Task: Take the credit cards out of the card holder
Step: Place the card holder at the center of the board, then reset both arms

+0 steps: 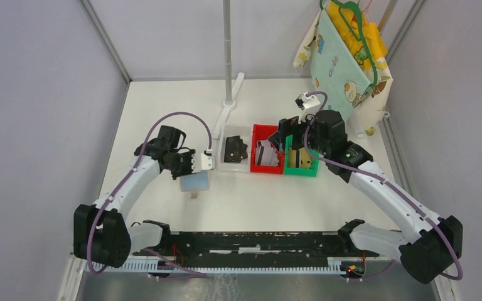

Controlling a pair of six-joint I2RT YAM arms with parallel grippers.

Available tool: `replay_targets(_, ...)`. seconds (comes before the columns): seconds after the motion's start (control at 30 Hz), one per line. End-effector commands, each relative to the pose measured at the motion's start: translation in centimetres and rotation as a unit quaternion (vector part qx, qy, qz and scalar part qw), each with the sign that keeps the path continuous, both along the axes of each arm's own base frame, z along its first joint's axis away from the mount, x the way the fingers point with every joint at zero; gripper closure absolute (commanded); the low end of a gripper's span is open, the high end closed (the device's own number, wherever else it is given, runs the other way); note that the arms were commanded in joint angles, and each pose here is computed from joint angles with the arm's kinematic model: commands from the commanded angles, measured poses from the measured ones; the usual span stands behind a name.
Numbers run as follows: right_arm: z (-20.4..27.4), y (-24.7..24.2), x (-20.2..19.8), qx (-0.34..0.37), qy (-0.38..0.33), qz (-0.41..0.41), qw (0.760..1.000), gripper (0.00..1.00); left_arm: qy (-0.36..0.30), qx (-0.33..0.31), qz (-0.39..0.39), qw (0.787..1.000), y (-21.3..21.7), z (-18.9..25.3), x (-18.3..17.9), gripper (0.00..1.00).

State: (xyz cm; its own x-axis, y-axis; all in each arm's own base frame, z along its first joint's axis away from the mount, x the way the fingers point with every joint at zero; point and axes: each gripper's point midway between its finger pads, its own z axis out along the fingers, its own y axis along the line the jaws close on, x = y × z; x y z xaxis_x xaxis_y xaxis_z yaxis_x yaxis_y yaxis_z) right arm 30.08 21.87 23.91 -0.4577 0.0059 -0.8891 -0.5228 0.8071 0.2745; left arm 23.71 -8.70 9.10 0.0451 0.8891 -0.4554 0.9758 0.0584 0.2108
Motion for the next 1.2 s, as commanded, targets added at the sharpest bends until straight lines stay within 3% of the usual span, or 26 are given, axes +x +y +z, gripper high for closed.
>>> replay_targets(0.0,1.5,-1.5,0.7,0.018,-0.023,-0.045,0.999,0.02,-0.116,0.057,0.071,0.989,2.4,-0.3,5.7,0.85)
replay_targets(0.03,1.5,-1.7,0.7,0.02,-0.022,-0.048,0.998,0.02,-0.116,0.066,0.075,0.988,2.7,-1.0,5.7,0.79)
replay_targets(0.17,1.3,-2.8,0.6,0.017,-0.019,-0.067,0.997,0.02,-0.161,0.079,0.109,0.978,3.7,-1.8,6.7,0.75)
replay_targets(0.27,1.0,-3.6,0.6,0.012,-0.014,-0.083,0.996,0.02,-0.163,0.065,0.111,0.978,3.4,-2.1,5.8,0.65)
replay_targets(0.53,0.4,-5.5,0.9,0.013,-0.001,-0.121,0.993,0.02,-0.05,-0.007,0.119,0.992,1.4,-2.4,0.0,0.56)
replay_targets(0.7,0.3,-5.8,0.8,0.014,0.006,-0.125,0.992,0.02,0.041,-0.043,0.07,0.996,-0.1,-1.2,-5.6,0.54)
replay_targets(0.8,0.3,-6.1,0.8,0.017,0.009,-0.127,0.992,0.02,0.068,-0.074,0.054,0.994,-1.2,0.4,-6.9,0.53)
replay_targets(0.9,0.1,-6.9,1.0,0.009,0.009,-0.144,0.989,0.02,0.055,-0.105,0.078,0.99,-2.1,2.0,-5.4,0.48)
replay_targets(1.0,-1.1,-10.0,1.5,-0.029,-0.006,-0.217,0.976,0.02,0.028,-0.152,0.17,0.973,-2.0,3.9,-1.1,0.3)
replay_targets(1.1,-3.1,-13.4,1.6,-0.059,-0.018,-0.288,0.956,0.02,0.008,-0.206,0.261,0.943,-0.1,5.3,3.7,0.01)
replay_targets(1.17,-4.6,-15.1,1.5,-0.07,-0.017,-0.324,0.943,0.02,0.0,-0.246,0.344,0.906,2.8,6.4,7.1,0.0)
